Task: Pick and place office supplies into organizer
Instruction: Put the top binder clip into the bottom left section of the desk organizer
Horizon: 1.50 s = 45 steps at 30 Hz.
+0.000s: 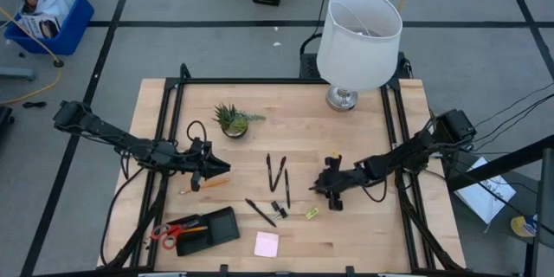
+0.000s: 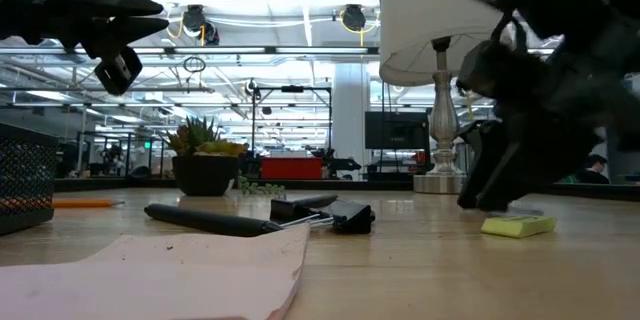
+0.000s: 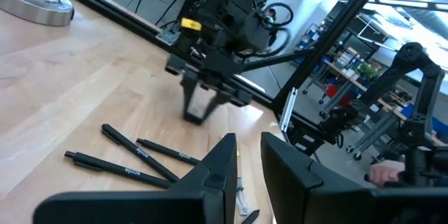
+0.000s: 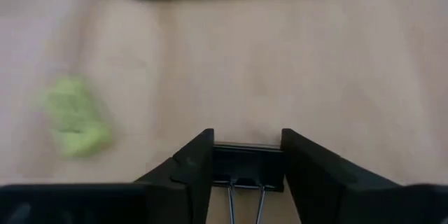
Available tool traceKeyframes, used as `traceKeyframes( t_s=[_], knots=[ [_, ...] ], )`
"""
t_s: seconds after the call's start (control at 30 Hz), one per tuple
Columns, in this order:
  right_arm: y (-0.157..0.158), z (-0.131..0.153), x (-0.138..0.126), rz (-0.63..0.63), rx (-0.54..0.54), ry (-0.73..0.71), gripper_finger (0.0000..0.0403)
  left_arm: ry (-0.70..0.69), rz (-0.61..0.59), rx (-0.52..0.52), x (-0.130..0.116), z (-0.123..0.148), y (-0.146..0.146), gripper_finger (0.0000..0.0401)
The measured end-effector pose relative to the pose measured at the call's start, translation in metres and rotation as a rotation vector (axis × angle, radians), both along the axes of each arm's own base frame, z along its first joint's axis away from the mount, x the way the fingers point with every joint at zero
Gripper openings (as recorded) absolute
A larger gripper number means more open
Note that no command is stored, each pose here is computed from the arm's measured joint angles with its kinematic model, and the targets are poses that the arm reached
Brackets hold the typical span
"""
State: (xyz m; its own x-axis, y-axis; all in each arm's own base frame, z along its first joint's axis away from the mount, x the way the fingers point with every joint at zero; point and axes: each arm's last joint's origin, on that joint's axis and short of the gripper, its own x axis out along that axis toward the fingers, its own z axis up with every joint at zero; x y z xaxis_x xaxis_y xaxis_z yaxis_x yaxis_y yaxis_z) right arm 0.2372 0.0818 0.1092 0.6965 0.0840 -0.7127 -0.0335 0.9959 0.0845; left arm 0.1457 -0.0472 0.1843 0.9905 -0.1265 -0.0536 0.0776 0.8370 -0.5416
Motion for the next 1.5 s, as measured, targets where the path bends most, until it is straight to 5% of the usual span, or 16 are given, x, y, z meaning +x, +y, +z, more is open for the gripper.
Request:
traceKeyframes(
  t_s=[0.63,0.87,1.1,1.37,1.5],
  knots=[
    [0.021,0.053,0.022,0.097,0.075,-0.61,0.0145,-0.007,0.037,0.001,0.0,0.001,0.001,0.007],
    [0.005,0.065,0.029,-0.03,0.039,-0.735,0.0146,-0.044,0.075,0.084,0.008,-0.001,-0.002,0.0073],
    [-0.019,0.067,0.036,-0.164,0.17,-0.752,0.0144,-0.02,0.093,0.278,0.022,-0.017,-0.012,0.0126],
    [-0.008,0.065,0.06,-0.132,0.249,-0.834,0.0146,-0.015,0.149,0.222,0.032,-0.019,-0.015,0.0198],
    [-0.003,0.064,0.092,-0.171,0.178,-0.864,0.0143,-0.01,0.149,0.197,0.049,-0.012,-0.022,0.0223]
  ],
)
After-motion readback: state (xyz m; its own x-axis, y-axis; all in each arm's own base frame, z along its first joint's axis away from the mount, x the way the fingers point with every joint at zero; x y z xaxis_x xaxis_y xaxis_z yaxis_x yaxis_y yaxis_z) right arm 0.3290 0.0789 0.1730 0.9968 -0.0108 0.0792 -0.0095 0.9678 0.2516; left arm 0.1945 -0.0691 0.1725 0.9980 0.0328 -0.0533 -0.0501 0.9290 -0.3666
